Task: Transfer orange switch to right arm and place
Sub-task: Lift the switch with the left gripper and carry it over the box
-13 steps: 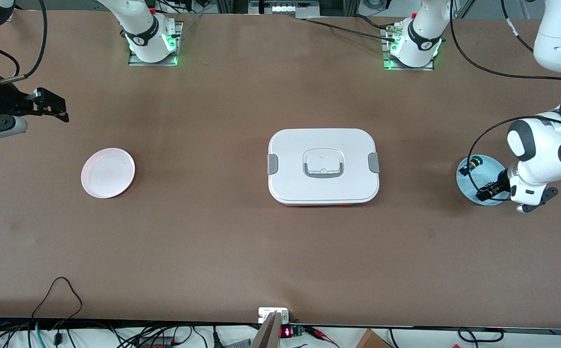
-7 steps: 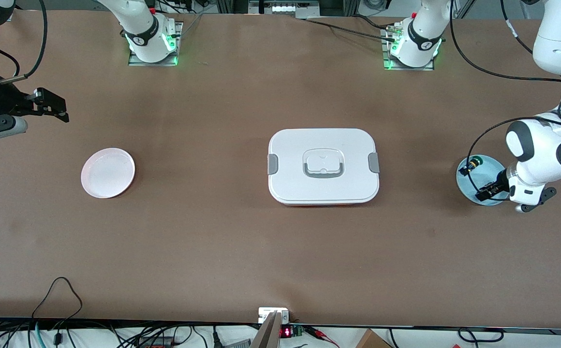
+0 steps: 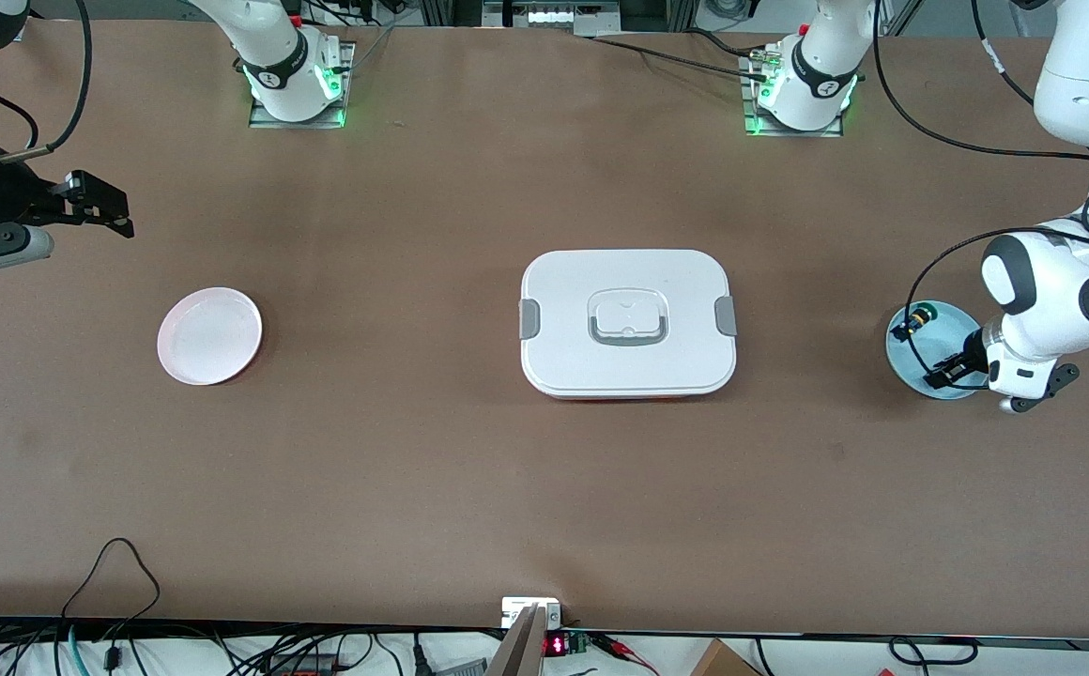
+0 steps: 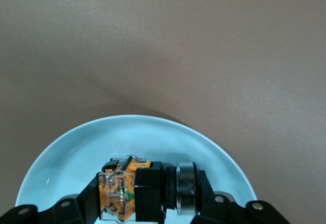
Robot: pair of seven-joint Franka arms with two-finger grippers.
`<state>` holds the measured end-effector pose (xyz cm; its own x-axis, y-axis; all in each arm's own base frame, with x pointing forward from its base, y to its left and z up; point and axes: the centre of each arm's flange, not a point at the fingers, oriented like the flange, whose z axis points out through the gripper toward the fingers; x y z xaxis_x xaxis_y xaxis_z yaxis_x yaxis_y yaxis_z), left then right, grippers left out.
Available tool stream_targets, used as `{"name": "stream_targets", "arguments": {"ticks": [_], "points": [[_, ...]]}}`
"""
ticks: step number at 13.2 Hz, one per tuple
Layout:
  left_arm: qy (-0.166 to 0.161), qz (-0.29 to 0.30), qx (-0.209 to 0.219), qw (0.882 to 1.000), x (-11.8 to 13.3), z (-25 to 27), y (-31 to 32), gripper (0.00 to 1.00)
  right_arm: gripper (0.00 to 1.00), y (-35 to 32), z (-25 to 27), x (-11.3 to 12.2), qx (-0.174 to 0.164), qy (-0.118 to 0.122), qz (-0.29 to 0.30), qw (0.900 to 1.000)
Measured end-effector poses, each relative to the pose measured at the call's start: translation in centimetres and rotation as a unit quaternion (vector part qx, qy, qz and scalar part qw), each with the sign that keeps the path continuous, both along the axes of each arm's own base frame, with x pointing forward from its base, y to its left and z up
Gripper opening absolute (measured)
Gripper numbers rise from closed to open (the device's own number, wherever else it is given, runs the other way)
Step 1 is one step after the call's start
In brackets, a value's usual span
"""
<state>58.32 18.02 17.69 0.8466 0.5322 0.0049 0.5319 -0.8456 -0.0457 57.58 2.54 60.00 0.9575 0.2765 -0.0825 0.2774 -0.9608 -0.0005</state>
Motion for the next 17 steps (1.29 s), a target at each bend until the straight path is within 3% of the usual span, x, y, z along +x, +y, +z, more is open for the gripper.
{"name": "stream_targets", "arguments": {"ticks": [2, 5, 10, 15, 17], "points": [[0.009, -0.01, -0.009, 1.0, 0.8, 2.4, -1.3, 0.73, 1.0, 0.0, 0.0, 0.0, 0.0, 0.0, 0.0, 1.0], [0.054, -0.053, -0.038, 0.996, 2.5, 10.4, -7.1, 0.73, 1.0, 0.0, 0.0, 0.0, 0.0, 0.0, 0.0, 1.0], [0.118, -0.138, -0.066, 0.981, 3.8, 22.0, -17.5, 0.73, 1.0, 0.0, 0.0, 0.0, 0.0, 0.0, 0.0, 1.0], [0.115, -0.236, -0.086, 0.961, 3.0, 25.4, -28.6, 0.73, 1.0, 0.0, 0.0, 0.0, 0.0, 0.0, 0.0, 1.0], [0.108, -0.272, -0.114, 0.949, 2.5, 26.2, -31.8, 0.73, 1.0, 0.0, 0.0, 0.0, 0.0, 0.0, 0.0, 1.0]]}}
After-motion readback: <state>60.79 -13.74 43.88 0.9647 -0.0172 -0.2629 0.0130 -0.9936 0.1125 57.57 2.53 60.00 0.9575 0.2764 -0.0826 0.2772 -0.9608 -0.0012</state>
